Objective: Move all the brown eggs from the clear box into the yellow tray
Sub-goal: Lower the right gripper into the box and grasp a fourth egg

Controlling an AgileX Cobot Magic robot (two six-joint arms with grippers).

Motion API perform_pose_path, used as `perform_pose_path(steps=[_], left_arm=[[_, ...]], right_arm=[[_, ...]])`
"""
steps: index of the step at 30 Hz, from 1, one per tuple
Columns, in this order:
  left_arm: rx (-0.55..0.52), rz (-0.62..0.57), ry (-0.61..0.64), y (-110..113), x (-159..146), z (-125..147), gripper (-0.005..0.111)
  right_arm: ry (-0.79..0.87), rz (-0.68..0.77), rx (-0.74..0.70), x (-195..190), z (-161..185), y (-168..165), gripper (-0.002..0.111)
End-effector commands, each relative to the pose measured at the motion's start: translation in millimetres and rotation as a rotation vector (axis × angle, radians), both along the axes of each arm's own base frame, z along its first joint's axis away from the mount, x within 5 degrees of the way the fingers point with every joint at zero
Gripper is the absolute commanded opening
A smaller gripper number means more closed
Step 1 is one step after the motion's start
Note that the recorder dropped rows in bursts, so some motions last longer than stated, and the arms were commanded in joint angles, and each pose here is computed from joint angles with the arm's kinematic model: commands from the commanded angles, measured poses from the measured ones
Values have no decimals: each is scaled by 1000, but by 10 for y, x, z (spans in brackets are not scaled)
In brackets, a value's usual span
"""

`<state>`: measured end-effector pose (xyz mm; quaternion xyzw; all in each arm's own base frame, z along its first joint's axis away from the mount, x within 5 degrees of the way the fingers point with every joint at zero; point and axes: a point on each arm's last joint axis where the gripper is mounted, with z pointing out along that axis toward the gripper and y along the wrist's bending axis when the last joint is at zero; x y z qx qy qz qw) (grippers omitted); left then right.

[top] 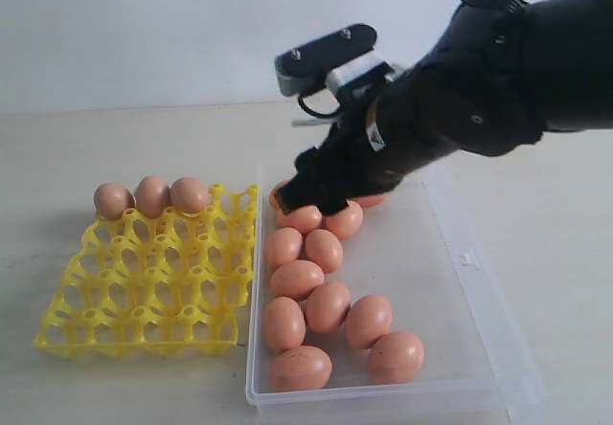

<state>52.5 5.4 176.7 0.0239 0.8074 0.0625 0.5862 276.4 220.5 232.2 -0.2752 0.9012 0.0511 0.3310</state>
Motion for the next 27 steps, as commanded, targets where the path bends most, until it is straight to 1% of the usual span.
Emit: perform_pose_path(steps=[1, 6, 13, 17, 27], left_arm=[[-6, -5, -19, -5, -1, 24, 0], [-6, -5, -19, -5, -1, 24, 0], [-6, -5, -19, -5, -1, 24, 0], [-6, -5, -19, -5, -1, 24, 0], [-6, -5, -19, -5, -1, 24, 0]], right_arm=[[221, -116, -19, -331, -189, -240, 60], [328, -163, 24, -500, -372, -302, 60], [298, -155, 66, -479, -377, -275, 60], [300, -156, 66, -466, -410, -262, 60], [363, -198, 22, -383, -681, -272, 60]])
